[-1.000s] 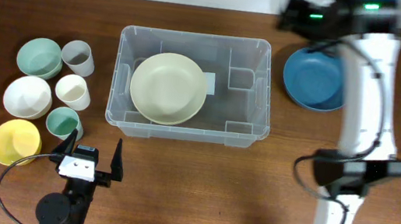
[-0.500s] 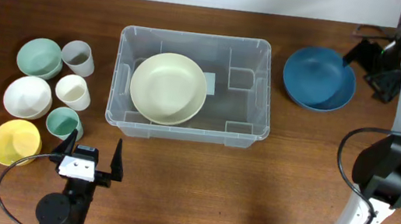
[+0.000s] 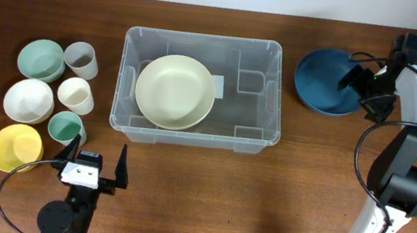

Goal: Pack container
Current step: 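Grasp the blue plate's rim with the right gripper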

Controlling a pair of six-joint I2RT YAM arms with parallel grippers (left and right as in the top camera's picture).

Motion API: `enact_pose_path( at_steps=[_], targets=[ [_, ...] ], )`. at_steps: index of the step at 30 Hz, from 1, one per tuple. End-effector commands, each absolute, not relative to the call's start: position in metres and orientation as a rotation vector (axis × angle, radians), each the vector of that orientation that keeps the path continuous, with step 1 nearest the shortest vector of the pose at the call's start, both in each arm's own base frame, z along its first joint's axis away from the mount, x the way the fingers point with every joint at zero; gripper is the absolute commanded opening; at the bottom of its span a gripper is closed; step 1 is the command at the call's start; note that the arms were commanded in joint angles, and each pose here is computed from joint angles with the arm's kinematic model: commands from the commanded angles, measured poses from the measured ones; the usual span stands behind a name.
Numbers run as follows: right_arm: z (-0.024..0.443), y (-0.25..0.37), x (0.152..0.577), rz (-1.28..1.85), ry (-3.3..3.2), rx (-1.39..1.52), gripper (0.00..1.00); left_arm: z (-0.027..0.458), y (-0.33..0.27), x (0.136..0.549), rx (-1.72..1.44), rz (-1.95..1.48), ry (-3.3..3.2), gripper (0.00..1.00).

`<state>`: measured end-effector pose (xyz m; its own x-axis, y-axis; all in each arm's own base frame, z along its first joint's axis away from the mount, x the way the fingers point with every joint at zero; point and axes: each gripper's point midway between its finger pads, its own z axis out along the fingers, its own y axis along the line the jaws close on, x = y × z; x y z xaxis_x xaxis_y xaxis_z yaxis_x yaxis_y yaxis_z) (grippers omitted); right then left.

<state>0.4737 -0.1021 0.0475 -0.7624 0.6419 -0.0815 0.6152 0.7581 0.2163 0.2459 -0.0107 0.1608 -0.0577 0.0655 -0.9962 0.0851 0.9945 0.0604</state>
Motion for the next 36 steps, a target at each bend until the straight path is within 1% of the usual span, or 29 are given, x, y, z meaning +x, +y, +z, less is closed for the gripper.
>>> enact_pose_path(
  at_steps=[1,6,8,9,10,13,15,21,22,26,32,36],
  targets=[
    [0.037,-0.098,0.471,0.285,2.821,0.982,0.99,0.160,-0.010,0.245,0.129,-0.004,1.630,0.99],
    [0.028,-0.098,0.472,0.286,2.814,0.978,1.00,0.160,-0.010,0.245,0.129,-0.004,1.630,0.99],
    [0.024,-0.098,0.471,0.284,2.815,0.979,0.94,0.160,-0.010,0.245,0.129,-0.004,1.630,0.99],
    [0.023,-0.098,0.470,0.279,2.816,0.980,0.91,0.160,-0.010,0.245,0.129,-0.004,1.629,0.99],
    [0.022,-0.099,0.470,0.273,2.817,0.981,0.84,0.160,-0.010,0.245,0.128,-0.004,1.629,0.99],
    [0.022,-0.099,0.470,0.273,2.814,0.980,0.71,0.160,-0.010,0.245,0.129,-0.004,1.629,0.99],
    [0.022,-0.099,0.471,0.270,2.813,0.981,0.61,0.160,-0.010,0.245,0.129,-0.004,1.629,0.99],
    [0.022,-0.099,0.471,0.268,2.812,0.980,0.36,0.160,-0.010,0.245,0.128,-0.005,1.630,0.99],
    [0.022,-0.100,0.470,0.268,2.812,0.985,0.33,0.160,-0.010,0.245,0.129,-0.004,1.629,0.99],
    [0.017,-0.101,0.468,0.249,2.822,0.991,0.29,0.160,-0.010,0.245,0.129,-0.004,1.629,0.99],
    [0.003,-0.102,0.466,0.238,2.845,1.003,0.26,0.160,-0.010,0.245,0.129,-0.004,1.630,0.99],
    [-0.003,-0.102,0.466,0.238,2.852,1.009,0.22,0.160,-0.010,0.245,0.129,-0.004,1.629,0.99]
  ],
)
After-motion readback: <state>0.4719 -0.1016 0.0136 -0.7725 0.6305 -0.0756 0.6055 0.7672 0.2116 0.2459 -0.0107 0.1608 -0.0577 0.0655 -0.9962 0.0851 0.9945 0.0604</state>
